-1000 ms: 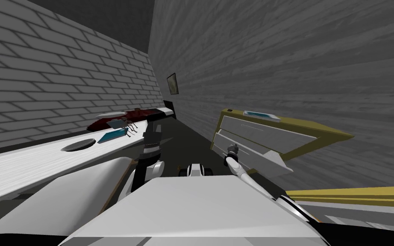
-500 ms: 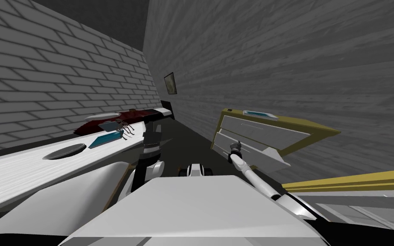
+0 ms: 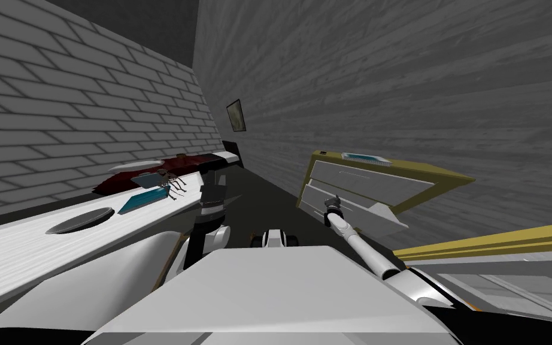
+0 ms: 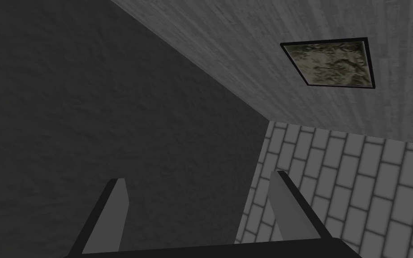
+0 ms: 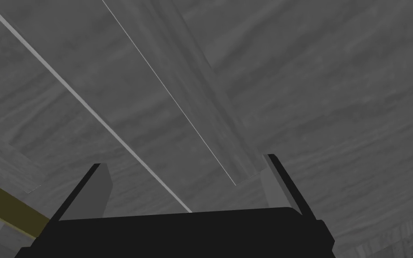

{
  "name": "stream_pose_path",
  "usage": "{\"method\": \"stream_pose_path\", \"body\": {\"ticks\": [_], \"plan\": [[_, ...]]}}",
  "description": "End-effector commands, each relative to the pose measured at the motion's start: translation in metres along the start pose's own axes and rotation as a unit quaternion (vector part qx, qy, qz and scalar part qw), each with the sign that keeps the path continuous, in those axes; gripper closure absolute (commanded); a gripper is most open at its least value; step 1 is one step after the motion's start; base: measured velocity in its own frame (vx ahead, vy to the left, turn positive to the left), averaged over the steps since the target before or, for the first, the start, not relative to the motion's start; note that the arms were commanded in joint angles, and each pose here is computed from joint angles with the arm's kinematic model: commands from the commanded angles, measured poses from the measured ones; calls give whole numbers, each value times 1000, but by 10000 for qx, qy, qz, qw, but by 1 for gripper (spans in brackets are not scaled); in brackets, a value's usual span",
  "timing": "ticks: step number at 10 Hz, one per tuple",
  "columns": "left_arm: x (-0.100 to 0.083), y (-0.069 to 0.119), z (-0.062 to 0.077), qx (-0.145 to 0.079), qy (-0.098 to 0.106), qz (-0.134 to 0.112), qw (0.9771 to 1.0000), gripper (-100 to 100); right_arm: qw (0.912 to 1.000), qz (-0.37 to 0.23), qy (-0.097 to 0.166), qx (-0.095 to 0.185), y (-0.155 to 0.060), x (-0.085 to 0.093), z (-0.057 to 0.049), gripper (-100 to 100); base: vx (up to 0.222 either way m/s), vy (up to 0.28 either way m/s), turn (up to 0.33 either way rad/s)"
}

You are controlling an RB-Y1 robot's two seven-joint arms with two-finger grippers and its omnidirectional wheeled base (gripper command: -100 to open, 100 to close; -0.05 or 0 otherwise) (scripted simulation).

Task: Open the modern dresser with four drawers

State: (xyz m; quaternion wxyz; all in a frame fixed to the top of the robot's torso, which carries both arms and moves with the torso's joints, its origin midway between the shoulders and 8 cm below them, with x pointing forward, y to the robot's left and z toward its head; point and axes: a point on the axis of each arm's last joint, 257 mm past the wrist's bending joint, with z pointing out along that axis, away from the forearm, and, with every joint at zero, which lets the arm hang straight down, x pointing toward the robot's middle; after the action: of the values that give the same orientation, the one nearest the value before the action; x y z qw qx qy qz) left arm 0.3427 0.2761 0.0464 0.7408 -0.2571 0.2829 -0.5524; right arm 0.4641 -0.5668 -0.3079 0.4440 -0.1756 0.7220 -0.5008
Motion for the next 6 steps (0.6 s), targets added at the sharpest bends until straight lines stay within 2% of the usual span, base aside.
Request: {"method": "stream_pose_path", "body": {"ticks": [1,6], "plan": [[0,0,0,0,0,0,10000,0,10000,-2,7,-36,2,2,0,0,2,9,-1],[0,0,0,0,1,1,10000,0,9999,-15,37,-113,9,6,-4,0,0,0,0]]}}
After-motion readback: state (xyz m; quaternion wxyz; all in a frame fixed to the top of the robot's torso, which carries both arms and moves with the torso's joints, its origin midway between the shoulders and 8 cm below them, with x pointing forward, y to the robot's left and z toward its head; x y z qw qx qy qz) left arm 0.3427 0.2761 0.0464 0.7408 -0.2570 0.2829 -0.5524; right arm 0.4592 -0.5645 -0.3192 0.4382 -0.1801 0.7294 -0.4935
